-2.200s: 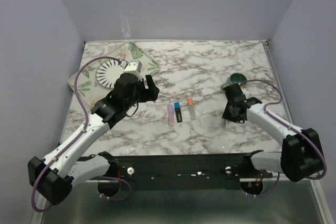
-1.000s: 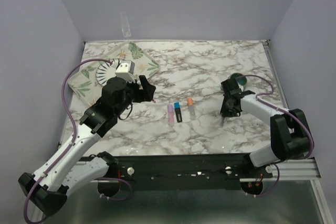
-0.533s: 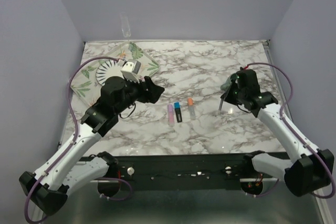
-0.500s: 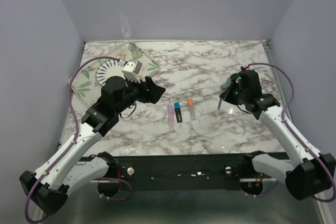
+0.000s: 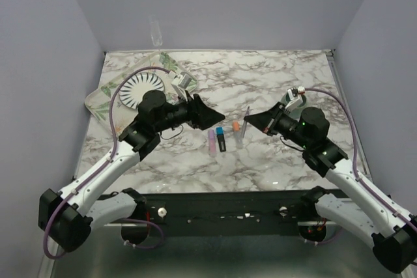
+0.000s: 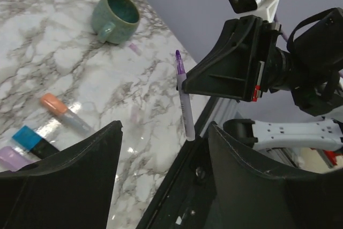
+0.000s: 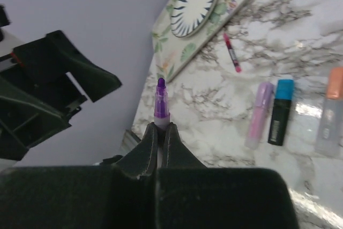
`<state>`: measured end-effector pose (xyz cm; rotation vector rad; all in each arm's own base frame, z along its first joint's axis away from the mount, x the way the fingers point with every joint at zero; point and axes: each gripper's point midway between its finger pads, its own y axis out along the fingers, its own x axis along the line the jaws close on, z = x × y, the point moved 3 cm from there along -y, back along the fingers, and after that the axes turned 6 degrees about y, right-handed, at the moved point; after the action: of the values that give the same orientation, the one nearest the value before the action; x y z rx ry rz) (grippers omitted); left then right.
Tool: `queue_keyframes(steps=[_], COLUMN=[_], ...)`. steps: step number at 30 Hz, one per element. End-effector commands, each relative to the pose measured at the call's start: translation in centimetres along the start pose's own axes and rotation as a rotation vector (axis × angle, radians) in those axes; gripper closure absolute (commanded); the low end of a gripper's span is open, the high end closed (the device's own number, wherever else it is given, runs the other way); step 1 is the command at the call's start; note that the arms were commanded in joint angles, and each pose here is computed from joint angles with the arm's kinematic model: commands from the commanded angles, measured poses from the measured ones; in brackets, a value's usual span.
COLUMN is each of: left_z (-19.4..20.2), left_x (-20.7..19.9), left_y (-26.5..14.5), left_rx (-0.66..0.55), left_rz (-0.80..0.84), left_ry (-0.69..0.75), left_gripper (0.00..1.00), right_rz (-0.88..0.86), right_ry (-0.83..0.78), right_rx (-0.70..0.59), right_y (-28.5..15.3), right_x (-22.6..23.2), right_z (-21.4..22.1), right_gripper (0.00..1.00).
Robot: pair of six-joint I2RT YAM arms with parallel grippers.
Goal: Insert the pens into the pen caps
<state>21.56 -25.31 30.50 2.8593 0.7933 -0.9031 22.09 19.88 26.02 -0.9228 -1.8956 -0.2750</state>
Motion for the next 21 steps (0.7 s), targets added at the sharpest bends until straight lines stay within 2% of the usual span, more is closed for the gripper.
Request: queue_keyframes(steps=[1,5,16,19,21], left_z=[-0.1,0.4,2.3,2.8,2.9], left_x=[-3.7,-4.9,-6.1,-6.4,-6.5], left_y=[0.8,1.7,2.7,3.1,3.2], left_rx=[0.014,0.050,0.115,0.134,0.133], left_rz=[0.292,0.379,0.444,0.463,0.475], left_ry=[-0.147,-0.162,-0.196,-0.210,-0.211], left_gripper=[0.28,0.32,0.39,0.42,0.47], right_rz=[-0.230,-0.247,-0.246,-0.249,-0.248], right_ry=[0.031,0.046,0.045,0.043,0.045], right_rx=[-0.063,-0.070,-0.112,-0.111,-0.106], right_y=[-0.2,-0.1,-0.5,-0.5,-0.4], right_x=[5.2,5.9,5.9,6.0,6.0], right_z=[-0.5,0.0,-0.1,-0.1,0.0], right_gripper=[0.99,0.99,0.99,0.99,0.99])
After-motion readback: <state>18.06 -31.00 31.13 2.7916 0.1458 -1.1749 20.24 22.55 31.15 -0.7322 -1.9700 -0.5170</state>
